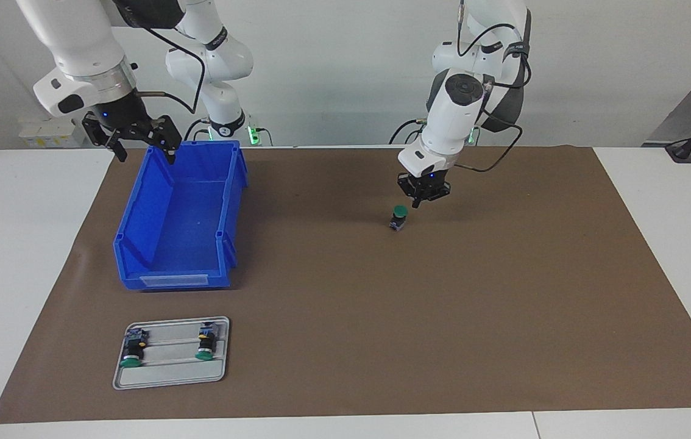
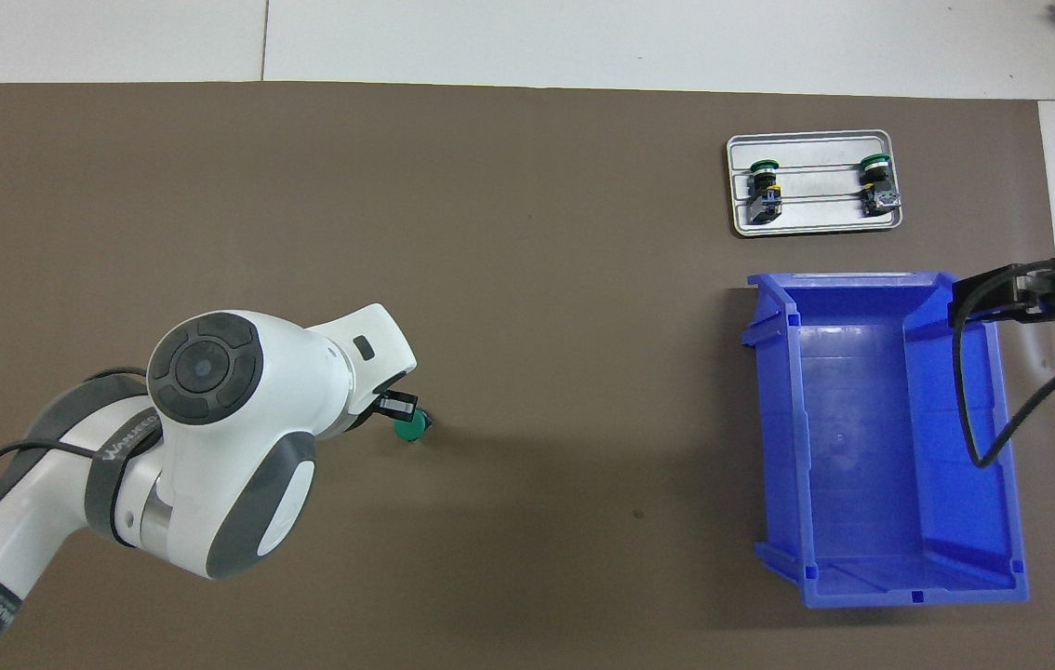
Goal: Place and press button with both arms
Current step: 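Press down on the button's green cap with the left gripper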
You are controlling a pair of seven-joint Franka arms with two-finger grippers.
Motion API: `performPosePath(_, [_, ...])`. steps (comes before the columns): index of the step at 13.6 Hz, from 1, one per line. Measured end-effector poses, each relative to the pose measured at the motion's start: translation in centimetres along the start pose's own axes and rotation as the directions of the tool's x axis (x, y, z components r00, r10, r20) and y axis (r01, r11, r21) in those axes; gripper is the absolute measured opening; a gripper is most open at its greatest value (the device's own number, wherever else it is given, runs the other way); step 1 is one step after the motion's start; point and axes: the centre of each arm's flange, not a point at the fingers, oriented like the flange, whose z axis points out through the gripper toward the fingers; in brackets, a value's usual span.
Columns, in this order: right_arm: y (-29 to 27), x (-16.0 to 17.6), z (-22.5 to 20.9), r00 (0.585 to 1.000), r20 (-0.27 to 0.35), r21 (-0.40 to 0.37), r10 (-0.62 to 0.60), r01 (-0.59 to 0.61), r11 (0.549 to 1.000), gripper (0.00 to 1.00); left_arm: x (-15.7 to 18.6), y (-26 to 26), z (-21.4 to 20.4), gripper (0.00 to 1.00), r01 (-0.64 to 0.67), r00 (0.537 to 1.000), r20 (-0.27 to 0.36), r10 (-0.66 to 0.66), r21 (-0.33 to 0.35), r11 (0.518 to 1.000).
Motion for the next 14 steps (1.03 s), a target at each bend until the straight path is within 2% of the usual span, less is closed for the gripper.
performPosePath(14, [0.0, 0.0, 0.0, 1.000, 0.000, 0.000, 0.000, 0.000, 1.000, 1.00, -2.0, 1.5, 4.0, 0.01, -0.036, 0.999, -0.008, 0.036, 0.003, 0.999])
